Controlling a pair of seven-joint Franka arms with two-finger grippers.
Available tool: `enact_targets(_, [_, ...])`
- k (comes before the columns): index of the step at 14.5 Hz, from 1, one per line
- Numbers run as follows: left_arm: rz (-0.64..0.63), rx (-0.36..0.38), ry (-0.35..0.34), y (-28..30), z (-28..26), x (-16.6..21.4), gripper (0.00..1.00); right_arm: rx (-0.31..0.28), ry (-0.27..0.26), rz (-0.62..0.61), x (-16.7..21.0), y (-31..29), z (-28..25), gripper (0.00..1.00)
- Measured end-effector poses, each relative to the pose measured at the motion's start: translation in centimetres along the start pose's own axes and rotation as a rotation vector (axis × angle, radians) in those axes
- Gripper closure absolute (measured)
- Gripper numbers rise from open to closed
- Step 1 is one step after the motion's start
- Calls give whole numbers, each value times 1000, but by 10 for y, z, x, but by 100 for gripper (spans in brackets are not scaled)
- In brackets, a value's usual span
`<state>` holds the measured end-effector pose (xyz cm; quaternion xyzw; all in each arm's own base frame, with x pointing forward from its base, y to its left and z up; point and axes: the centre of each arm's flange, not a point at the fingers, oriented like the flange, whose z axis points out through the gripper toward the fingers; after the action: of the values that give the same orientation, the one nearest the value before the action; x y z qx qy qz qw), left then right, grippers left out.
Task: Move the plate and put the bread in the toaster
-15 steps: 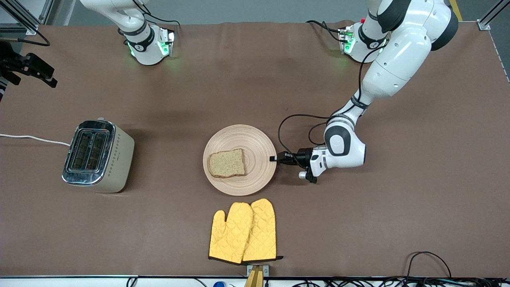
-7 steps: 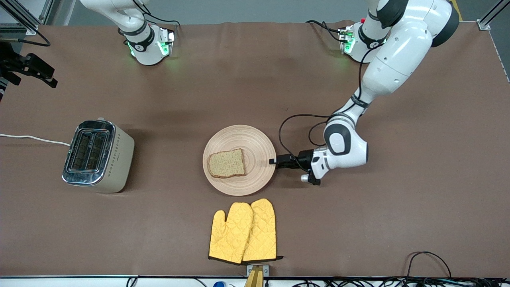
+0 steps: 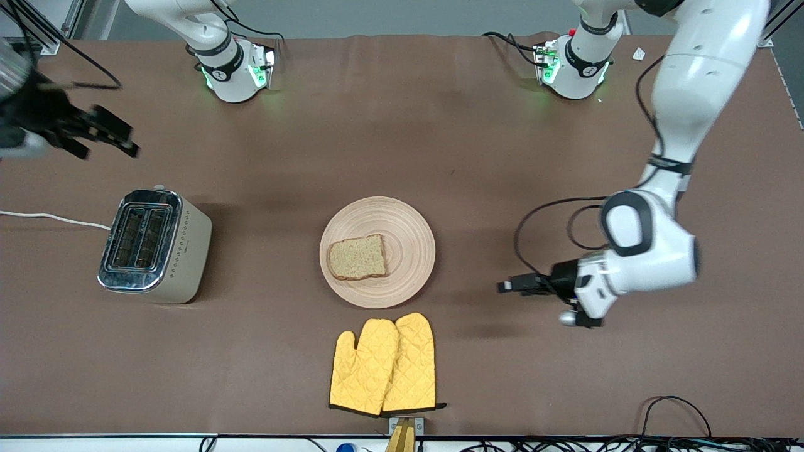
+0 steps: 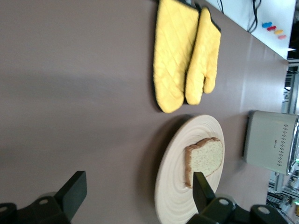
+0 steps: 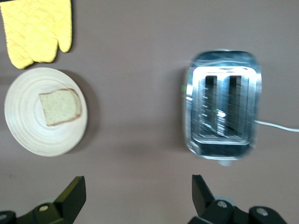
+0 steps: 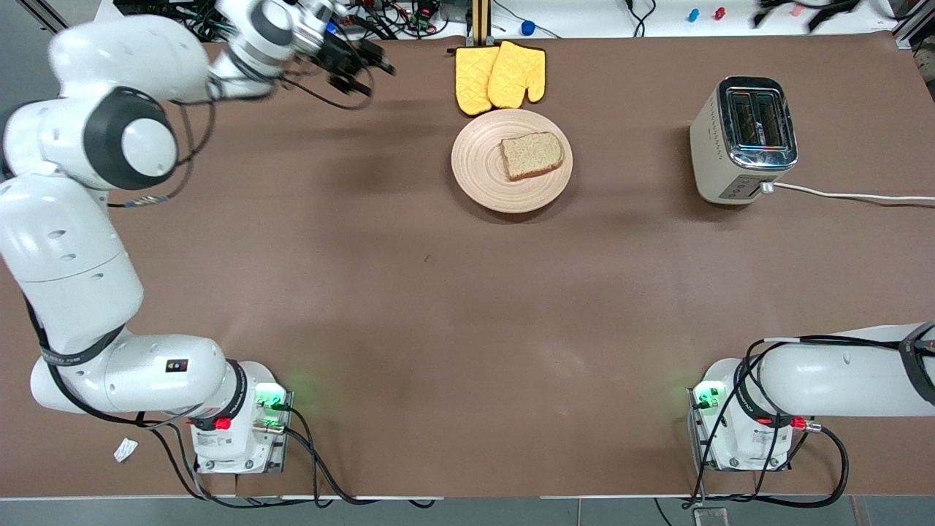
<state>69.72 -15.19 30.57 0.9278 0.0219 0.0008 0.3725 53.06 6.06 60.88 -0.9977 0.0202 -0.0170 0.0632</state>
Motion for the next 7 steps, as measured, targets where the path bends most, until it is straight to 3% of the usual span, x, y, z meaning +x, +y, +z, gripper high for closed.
enact_targets(3, [-31,13,28,-25,-77,11,0,10,-18,-13,29,-79,87,0])
enact_targets(7, [36,204,31,-27,-164,16,0,-32,-80,23,43,-160,226,0])
